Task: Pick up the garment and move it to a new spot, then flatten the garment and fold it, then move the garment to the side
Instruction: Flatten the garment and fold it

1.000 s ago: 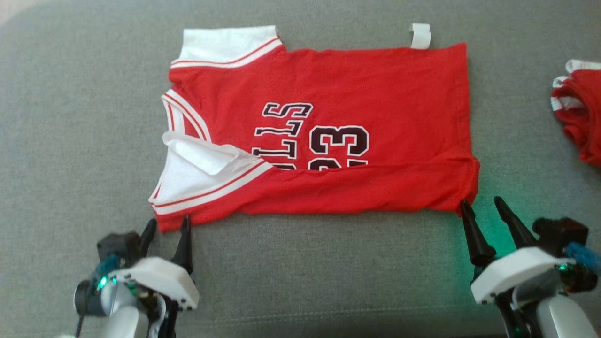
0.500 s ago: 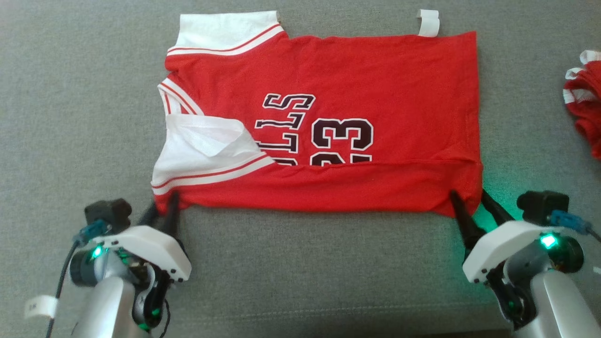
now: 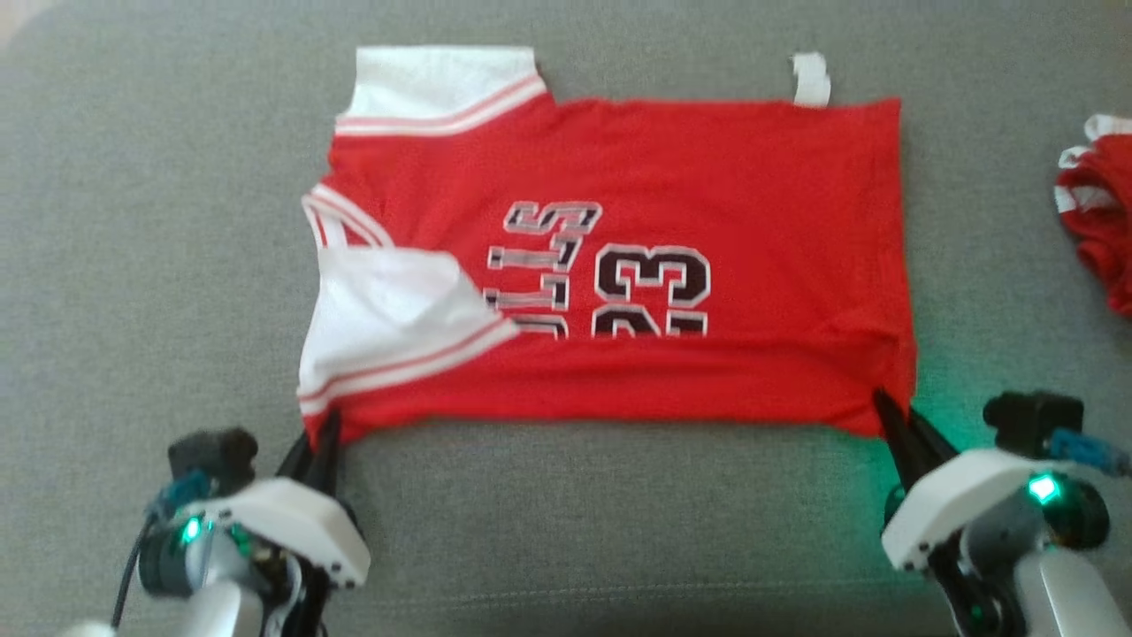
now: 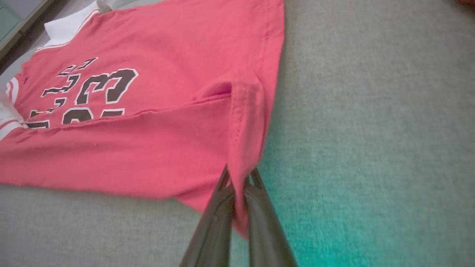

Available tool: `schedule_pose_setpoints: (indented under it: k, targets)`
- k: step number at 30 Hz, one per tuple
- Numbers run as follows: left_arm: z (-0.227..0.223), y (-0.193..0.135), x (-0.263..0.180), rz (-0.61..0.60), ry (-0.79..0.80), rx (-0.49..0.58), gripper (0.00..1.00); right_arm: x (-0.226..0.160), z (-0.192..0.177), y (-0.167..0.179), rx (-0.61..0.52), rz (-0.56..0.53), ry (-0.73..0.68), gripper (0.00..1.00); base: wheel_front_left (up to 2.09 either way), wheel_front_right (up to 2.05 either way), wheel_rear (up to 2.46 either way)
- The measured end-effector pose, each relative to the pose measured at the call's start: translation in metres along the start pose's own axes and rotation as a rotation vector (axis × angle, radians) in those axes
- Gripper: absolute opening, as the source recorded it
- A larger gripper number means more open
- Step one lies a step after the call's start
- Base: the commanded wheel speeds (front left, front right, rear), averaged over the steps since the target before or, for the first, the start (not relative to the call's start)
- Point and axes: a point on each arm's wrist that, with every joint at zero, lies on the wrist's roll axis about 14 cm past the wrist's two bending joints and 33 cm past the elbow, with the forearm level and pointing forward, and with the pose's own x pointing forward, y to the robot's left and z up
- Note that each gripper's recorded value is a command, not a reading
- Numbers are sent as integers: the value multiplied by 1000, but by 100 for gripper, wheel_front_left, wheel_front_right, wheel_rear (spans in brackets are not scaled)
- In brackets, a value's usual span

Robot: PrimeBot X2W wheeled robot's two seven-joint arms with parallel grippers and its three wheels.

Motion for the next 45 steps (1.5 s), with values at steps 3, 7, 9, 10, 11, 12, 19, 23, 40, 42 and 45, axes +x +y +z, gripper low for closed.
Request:
schedule_pose_setpoints:
  k: [3, 7, 9, 10, 11, 12, 19, 23, 40, 42, 45]
  targets:
    - [-5, 4, -15, 24, 11, -15, 0, -11, -10, -1, 7, -6, 27, 0, 0, 0, 0]
    - [-14, 10, -33, 53, 34, -34, 0, -23, -18, 2, 17, -7, 40, 0, 0, 0, 0]
    - [-18, 13, -41, 66, 48, -36, 0, -27, -21, 4, 23, -5, 47, 0, 0, 0, 0]
    - [-20, 13, -44, 68, 53, -37, 0, -28, -22, 5, 25, -3, 46, 0, 0, 0, 0]
    - [-22, 14, -47, 70, 60, -37, 0, -30, -23, 6, 26, -1, 47, 0, 0, 0, 0]
    - [-24, 15, -49, 77, 66, -37, 0, -31, -24, 6, 27, -1, 51, 6, 0, 0, 0]
    - [-17, 15, -52, 93, 23, -19, 100, -39, -11, 6, 30, -6, -14, 100, 0, 0, 0]
    - [19, 12, -50, 107, -150, 89, 100, -50, 31, 8, -23, -16, -203, 100, 0, 0, 0]
    - [112, -15, -56, 56, -495, 191, 100, -72, 105, 33, -103, 40, -495, 100, 0, 0, 0]
    - [111, -16, -54, 52, -491, 193, 100, -71, 104, 30, -100, 33, -491, 100, 0, 0, 0]
    - [112, -23, -46, 27, -482, 203, 100, -66, 103, 27, -93, 24, -481, 100, 0, 0, 0]
